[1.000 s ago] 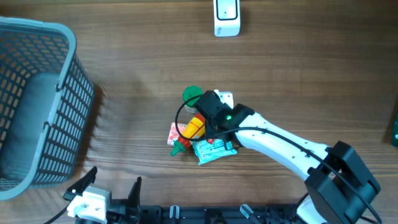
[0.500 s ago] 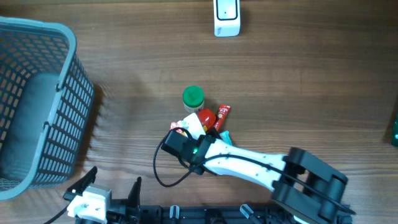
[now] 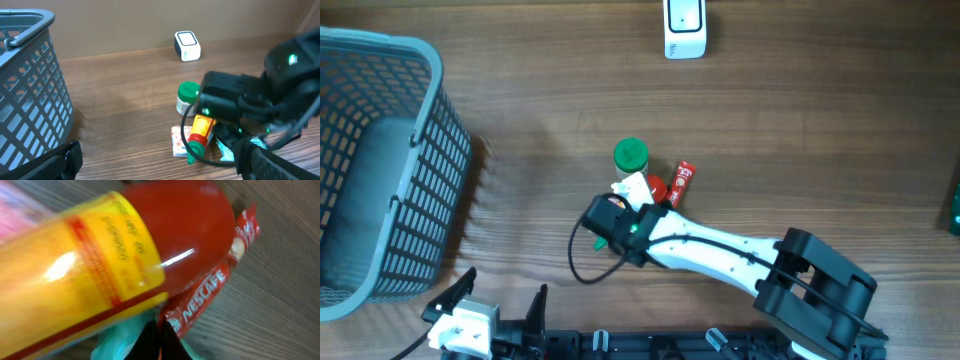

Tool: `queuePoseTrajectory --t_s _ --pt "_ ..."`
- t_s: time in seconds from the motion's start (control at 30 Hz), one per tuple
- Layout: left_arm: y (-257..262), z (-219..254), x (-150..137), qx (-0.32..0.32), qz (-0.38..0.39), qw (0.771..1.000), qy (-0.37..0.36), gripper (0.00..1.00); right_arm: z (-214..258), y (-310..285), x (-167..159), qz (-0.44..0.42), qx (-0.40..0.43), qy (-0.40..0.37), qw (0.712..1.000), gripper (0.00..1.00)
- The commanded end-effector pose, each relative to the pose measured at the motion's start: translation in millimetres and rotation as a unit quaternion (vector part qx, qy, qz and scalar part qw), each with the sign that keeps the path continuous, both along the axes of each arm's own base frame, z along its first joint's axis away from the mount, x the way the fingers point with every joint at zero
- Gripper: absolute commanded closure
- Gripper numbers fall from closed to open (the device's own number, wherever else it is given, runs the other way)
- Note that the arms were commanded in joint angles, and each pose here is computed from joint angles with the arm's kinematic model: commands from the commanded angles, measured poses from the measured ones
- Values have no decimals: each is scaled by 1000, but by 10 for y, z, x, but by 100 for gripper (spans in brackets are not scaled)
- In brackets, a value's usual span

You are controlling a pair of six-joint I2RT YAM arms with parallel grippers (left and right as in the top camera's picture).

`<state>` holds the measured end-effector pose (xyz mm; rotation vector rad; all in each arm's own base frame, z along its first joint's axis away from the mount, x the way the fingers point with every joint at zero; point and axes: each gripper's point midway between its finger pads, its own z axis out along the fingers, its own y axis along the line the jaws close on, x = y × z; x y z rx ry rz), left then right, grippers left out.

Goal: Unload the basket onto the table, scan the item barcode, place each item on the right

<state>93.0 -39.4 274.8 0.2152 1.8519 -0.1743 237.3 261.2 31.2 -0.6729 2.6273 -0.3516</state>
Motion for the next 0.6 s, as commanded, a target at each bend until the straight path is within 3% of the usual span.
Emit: queuePoseTrajectory --t_s 0.0,0.17,0.37,0.47,0.57 --pt "-3 6 -11 -3 -1 1000 -4 0 524 411 -3 10 96 30 995 96" --pt "-3 7 -10 -3 -1 1000 -4 0 1374 438 -230 14 283 128 951 96" --pt "-3 6 -11 -3 -1 1000 -4 0 2187 701 -333 73 500 232 831 96" --pt "-3 7 -10 -3 -1 1000 -4 0 2112 634 -330 31 503 257 825 96" --pt "-3 6 -11 -3 -1 1000 -4 0 1719 515 -393 -13 473 280 836 96"
